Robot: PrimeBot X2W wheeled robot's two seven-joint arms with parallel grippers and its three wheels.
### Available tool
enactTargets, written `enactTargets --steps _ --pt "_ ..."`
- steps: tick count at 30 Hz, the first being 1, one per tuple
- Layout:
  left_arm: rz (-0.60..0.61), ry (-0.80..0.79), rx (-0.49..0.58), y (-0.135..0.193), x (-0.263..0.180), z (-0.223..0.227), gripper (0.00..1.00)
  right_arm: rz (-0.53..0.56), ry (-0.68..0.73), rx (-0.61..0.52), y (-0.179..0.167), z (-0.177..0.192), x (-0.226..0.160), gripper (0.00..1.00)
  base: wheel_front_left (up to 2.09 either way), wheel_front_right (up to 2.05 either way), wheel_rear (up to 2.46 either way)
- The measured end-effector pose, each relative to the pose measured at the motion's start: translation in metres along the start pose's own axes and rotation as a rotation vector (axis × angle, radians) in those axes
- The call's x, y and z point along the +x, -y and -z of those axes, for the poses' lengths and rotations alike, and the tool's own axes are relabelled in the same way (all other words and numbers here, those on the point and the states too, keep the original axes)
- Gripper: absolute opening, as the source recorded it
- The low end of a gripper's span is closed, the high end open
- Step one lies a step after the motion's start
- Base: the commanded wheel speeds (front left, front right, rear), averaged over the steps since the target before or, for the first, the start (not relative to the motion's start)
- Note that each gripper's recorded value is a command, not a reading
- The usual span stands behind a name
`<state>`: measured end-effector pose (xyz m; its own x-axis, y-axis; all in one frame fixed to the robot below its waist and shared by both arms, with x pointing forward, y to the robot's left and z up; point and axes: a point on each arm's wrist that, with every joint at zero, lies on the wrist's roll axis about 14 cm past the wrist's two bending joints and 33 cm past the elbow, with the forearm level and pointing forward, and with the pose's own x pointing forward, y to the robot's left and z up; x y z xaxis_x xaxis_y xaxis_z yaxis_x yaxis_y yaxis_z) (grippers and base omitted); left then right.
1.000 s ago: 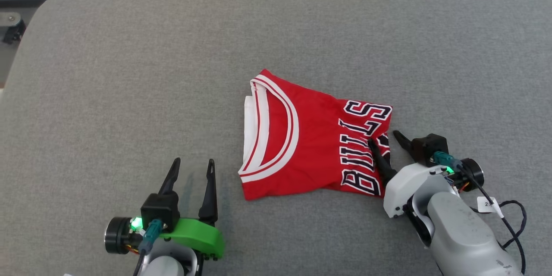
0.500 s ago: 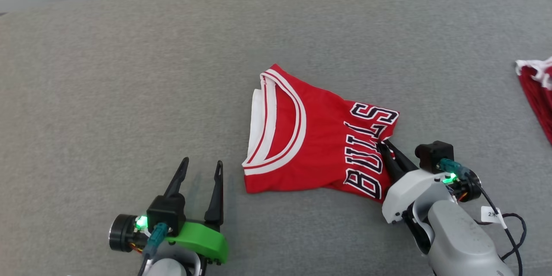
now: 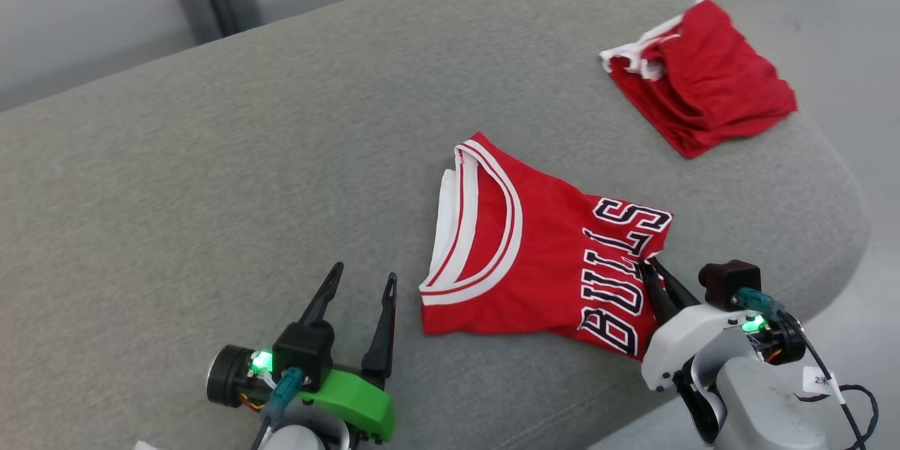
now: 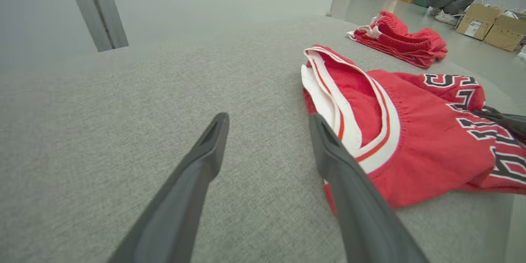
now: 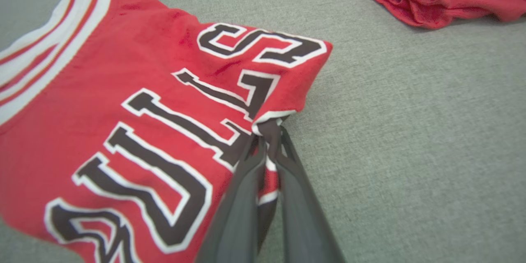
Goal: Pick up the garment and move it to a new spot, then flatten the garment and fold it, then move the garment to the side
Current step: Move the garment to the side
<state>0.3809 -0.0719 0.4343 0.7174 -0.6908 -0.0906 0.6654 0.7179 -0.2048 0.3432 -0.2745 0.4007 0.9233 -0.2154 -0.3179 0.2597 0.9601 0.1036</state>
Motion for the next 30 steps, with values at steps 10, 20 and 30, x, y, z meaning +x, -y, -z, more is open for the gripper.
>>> enactTargets --steps 10,20,30 --pt "0.130 0.001 0.003 0.034 0.029 0.001 1.00 0.080 0.039 -0.083 0.035 -0.020 -0.015 0.00 0.00 0.00 0.00" --pt "0.102 0.024 0.018 0.006 0.044 0.001 1.00 0.075 0.137 -0.375 0.053 -0.129 0.057 0.00 0.00 0.00 0.00" --pt "-0.025 -0.002 0.014 -0.055 0.038 0.019 1.00 0.259 0.107 -0.568 0.123 -0.201 0.111 0.00 0.00 0.00 0.00"
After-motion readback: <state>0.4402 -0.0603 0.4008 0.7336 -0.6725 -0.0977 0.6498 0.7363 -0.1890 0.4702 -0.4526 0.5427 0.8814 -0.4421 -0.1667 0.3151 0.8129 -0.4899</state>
